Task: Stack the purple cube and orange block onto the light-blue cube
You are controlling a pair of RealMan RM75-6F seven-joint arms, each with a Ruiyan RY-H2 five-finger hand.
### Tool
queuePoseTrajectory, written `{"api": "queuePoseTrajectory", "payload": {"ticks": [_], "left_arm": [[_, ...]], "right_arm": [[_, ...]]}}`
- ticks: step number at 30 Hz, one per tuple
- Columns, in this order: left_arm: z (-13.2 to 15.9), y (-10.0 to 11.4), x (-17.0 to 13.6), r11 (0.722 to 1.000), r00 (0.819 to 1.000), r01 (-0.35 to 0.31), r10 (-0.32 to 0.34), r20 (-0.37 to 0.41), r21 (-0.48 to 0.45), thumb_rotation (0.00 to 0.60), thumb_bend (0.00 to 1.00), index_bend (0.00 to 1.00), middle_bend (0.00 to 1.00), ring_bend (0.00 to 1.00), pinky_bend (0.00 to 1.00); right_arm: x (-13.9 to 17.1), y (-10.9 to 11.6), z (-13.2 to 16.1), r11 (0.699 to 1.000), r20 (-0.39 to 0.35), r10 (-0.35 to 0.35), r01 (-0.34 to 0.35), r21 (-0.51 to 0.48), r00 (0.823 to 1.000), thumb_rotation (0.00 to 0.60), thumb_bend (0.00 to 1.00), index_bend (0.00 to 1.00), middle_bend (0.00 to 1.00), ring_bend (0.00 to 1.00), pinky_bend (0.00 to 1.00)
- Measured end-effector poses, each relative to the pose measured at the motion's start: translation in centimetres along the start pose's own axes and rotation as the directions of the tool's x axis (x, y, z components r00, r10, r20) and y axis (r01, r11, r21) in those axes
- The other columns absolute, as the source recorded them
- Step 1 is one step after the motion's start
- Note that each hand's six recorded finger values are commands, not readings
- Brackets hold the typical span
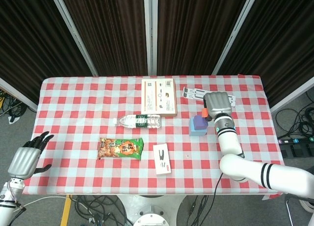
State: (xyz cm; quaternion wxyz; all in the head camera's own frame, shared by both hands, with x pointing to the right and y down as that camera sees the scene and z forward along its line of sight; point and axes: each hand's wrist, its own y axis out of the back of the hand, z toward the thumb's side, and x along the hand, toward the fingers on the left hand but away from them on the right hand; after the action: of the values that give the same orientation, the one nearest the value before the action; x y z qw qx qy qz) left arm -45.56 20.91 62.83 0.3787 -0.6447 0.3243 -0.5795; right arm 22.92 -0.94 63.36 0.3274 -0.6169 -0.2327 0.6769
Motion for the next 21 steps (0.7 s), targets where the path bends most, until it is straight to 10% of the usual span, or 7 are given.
{"api": "queuePoseTrajectory", "payload": {"ticks": [21], "left_arm": [[-0.1, 0.0, 0.1, 1.0, 1.0, 0.011, -0.011, -0.002, -0.005, 0.6, 0.0, 0.19, 0.2, 0.2, 0.33]], "right_arm": [[-0.7, -2.2, 1.4, 0.996, 0.001, 0.09, -0.09, -0.005, 0.996, 0.6, 0.06, 0.57, 1.0, 0.99, 0.95]]}}
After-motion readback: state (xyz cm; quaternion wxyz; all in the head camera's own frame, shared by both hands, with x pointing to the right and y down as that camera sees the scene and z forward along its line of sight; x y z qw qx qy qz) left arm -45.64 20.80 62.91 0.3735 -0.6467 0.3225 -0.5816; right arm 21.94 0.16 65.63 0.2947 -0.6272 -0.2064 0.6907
